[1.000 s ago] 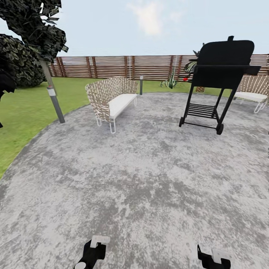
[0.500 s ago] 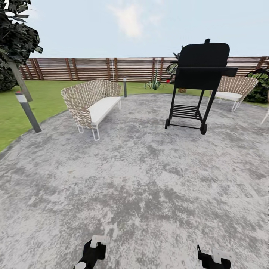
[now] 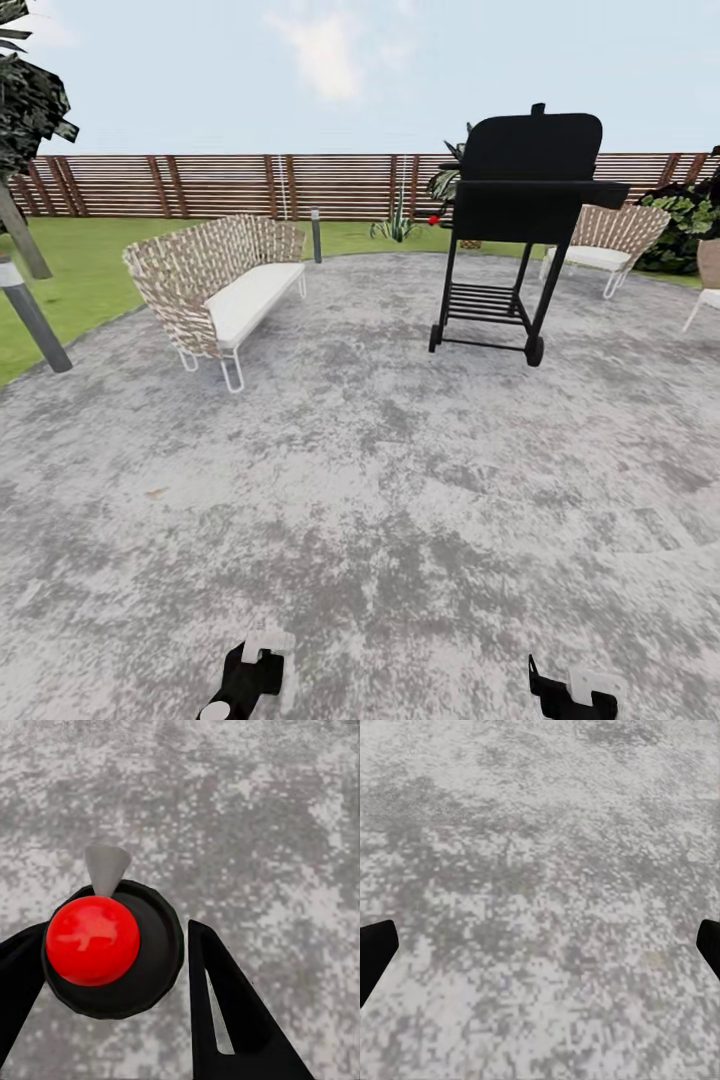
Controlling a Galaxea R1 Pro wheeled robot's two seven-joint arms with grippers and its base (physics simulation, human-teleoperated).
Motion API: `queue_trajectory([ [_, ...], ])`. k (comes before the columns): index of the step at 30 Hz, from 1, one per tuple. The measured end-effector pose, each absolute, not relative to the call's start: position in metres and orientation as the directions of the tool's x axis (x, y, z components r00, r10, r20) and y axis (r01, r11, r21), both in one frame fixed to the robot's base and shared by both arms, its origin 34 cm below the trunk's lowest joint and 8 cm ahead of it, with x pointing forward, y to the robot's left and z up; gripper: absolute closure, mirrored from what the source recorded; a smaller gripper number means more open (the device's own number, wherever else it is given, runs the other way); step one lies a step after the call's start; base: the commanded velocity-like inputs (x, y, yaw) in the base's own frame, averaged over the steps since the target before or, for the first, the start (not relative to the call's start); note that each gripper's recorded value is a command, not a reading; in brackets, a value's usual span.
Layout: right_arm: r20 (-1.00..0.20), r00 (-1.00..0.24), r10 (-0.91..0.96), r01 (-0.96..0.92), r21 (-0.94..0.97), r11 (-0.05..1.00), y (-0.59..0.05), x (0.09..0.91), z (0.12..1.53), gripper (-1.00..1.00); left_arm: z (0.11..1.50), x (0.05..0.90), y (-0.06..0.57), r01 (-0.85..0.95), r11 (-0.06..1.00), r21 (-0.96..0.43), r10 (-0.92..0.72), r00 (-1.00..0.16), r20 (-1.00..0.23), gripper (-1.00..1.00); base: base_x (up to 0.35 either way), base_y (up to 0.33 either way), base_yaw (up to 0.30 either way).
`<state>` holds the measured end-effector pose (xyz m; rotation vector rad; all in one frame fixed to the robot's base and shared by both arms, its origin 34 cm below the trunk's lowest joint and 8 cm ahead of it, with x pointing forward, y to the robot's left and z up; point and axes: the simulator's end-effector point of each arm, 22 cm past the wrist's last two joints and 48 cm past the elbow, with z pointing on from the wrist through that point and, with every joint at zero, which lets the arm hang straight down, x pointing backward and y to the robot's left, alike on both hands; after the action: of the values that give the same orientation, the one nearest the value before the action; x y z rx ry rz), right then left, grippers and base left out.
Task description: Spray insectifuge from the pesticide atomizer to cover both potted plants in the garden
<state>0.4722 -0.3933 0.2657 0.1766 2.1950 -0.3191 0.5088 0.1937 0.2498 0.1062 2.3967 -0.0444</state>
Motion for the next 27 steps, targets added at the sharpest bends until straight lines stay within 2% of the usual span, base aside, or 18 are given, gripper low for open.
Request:
queue_trajectory([
  [13,-0.8,-0.599,0.013,0.241,-0.165,0.956,-0.394,0.472,0.266,-1.0,0.25,0.509,0.195,0.088,0.996,0.002,0.067,-0.734,-0.676,1.0,0.338,0.0,0.0],
  [22,-0.8,-0.6,0.013,0.241,-0.165,0.956,-0.394,0.472,0.265,-1.0,0.251,0.511,0.218,0.078,0.996,0.032,0.078,-0.71,-0.7,1.0,0.338,0.0,0.0],
  [27,-0.8,-0.6,0.013,0.241,-0.165,0.956,-0.394,0.472,0.265,-1.0,0.252,0.511,0.22,0.075,0.997,0.035,0.078,-0.708,-0.702,1.0,0.329,0.092,0.0],
])
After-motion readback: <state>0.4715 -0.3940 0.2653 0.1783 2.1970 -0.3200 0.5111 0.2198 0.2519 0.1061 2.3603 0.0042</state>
